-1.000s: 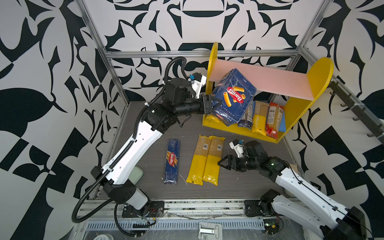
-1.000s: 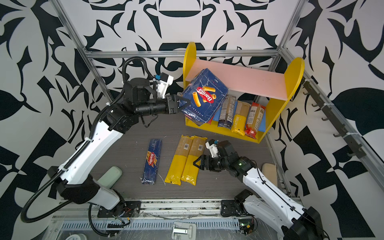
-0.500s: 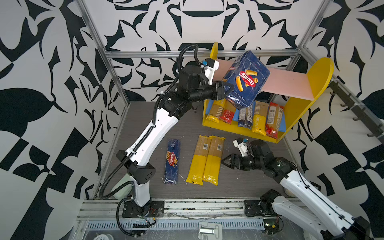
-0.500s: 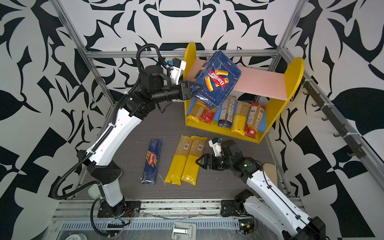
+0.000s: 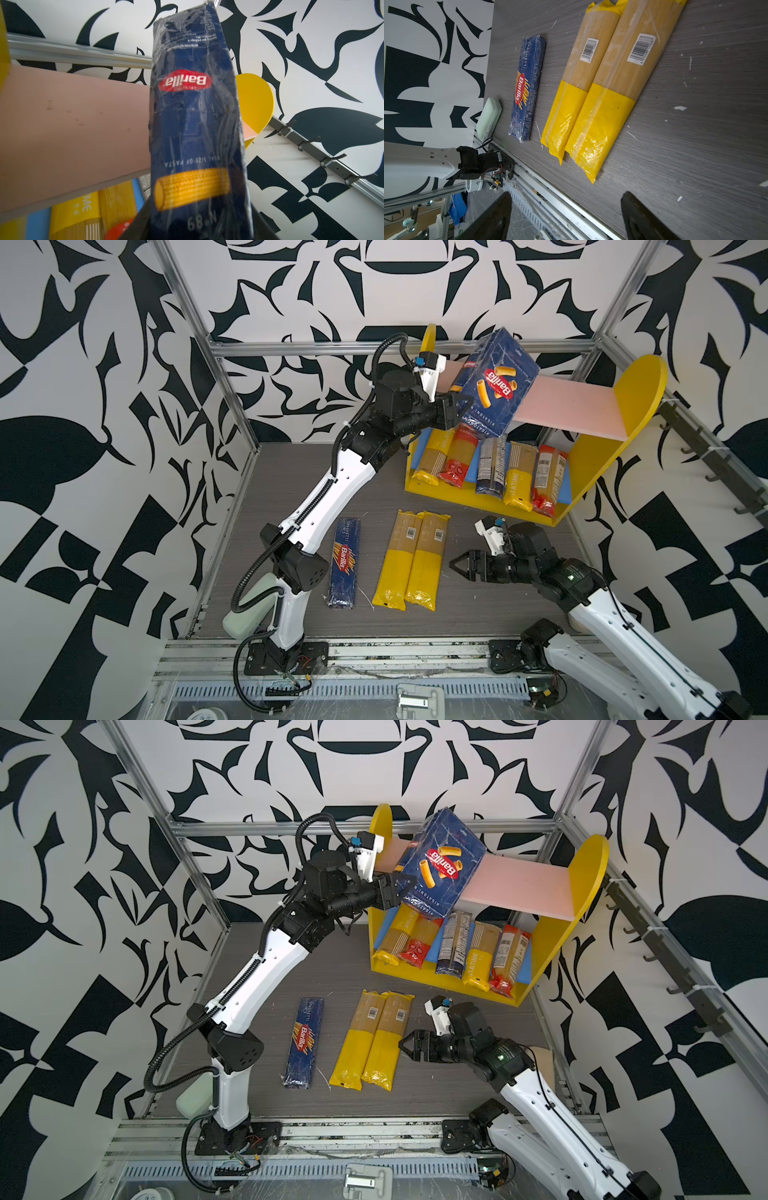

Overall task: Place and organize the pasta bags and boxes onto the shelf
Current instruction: 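Raise the rigatoni box with the left gripper above the pink top board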

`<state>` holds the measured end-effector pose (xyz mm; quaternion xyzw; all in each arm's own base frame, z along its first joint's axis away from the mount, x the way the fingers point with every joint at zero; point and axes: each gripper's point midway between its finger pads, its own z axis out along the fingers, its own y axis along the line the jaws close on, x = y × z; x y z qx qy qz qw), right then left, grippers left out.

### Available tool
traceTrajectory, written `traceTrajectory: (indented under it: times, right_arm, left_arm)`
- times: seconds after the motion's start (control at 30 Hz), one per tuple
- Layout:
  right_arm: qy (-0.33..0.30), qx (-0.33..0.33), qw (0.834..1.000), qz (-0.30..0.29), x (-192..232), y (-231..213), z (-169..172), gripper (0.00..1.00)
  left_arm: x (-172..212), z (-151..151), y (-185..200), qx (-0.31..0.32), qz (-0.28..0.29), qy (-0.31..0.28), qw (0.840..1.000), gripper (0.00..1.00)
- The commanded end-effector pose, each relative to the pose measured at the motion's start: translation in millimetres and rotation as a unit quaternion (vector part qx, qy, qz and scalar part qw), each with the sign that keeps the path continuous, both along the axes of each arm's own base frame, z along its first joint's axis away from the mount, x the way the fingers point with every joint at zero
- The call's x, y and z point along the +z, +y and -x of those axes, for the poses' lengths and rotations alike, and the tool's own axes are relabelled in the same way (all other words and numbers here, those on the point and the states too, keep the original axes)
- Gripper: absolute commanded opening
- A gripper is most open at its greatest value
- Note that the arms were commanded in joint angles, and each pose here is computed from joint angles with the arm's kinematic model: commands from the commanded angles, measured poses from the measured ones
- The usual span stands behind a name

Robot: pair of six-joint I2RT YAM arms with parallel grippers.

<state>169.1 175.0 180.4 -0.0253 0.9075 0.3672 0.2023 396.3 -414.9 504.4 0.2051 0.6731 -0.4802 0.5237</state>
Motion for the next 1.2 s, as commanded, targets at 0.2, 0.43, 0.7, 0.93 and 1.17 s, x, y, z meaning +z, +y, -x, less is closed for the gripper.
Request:
traceTrajectory:
  times: [0.2,0.43,0.7,0.93,1.17]
  right_arm:
    - [-0.042,-0.018,0.999,0.001,29.6,-6.1,-7.7,0.85]
    - [-0.048,-0.033,0.998,0.010,29.6,-13.9,-5.7,0.85]
    - [-0.053,-0.036,0.998,0.027,31.1,-18.0,-8.1,0.85]
    - [-0.053,-0.033,0.998,0.031,31.0,-17.1,-10.1,0.85]
    - [-0.051,-0.034,0.997,0.035,29.8,-18.7,-9.5,0.85]
  left_arm:
    - [128.0,2.3,61.3,0.041,0.167,-0.145,0.974,0.00]
    - [121.7,-20.4,58.5,0.044,0.187,-0.138,0.972,0.05]
    - [113.7,-32.9,59.0,0.041,0.192,-0.125,0.973,0.12]
    - [108.5,-37.0,60.7,0.042,0.188,-0.115,0.975,0.55]
    - [107.0,-39.2,63.6,0.045,0.189,-0.108,0.975,0.72]
